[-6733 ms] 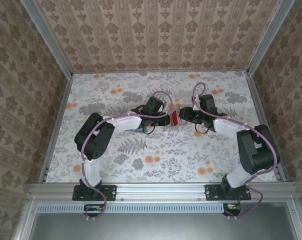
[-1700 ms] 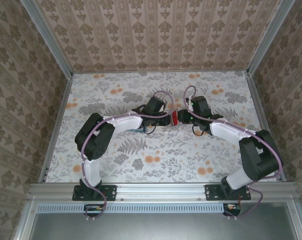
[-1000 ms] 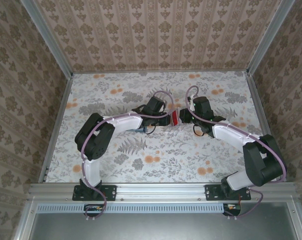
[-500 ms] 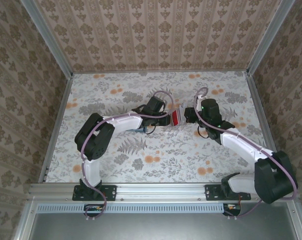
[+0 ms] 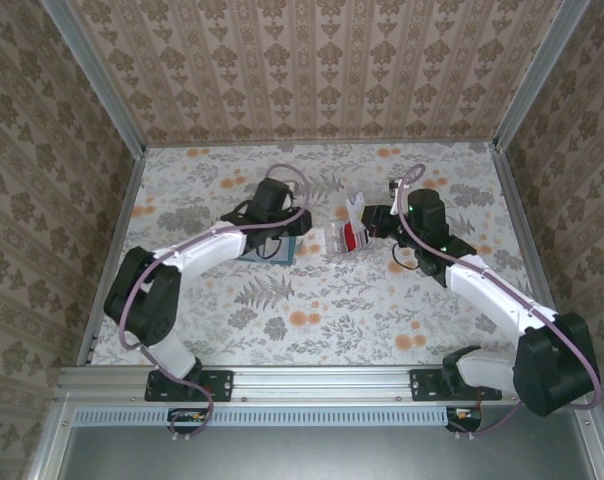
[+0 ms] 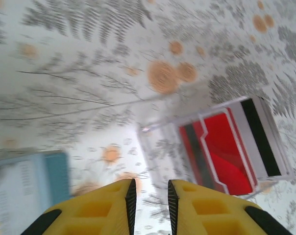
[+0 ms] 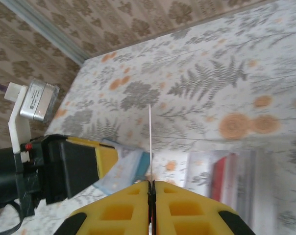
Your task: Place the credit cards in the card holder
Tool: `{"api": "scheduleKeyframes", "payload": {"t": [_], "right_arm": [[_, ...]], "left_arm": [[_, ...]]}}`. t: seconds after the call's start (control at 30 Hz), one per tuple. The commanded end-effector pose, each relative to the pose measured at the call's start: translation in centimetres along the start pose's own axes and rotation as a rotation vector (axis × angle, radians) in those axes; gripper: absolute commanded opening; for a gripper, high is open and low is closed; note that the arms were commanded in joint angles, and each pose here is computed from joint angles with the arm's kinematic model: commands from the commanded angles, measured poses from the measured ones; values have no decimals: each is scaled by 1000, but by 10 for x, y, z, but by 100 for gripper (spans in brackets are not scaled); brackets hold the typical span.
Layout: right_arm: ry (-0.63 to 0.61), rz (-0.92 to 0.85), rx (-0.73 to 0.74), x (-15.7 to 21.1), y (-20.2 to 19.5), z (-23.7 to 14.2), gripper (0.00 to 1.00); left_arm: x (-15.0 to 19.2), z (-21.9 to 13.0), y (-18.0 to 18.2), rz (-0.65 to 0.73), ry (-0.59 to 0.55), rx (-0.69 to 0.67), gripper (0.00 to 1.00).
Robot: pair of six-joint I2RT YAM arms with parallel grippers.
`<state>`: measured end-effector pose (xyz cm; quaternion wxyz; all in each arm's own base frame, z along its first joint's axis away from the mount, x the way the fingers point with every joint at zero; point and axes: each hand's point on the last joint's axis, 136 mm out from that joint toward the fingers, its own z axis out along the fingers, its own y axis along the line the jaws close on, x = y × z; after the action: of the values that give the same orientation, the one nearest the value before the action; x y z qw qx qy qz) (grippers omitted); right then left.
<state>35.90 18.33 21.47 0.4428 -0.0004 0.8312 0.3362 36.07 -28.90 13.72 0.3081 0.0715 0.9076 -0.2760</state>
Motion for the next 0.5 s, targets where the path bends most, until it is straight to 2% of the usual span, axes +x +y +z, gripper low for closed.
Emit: {"api": "scheduleKeyframes", "payload": {"t": [0.0,0.23,0.47], "right_arm": [[61,55,-125,15,39,18,12],[133,119,-119,55,69,68,13],[184,132,-96,90,88,113,12]], "left_arm": [[7,-14,41,-21,25,-94,28],[8,-18,121,-142,87,-231,29],[0,4,158,-210,164,-258,29]]}}
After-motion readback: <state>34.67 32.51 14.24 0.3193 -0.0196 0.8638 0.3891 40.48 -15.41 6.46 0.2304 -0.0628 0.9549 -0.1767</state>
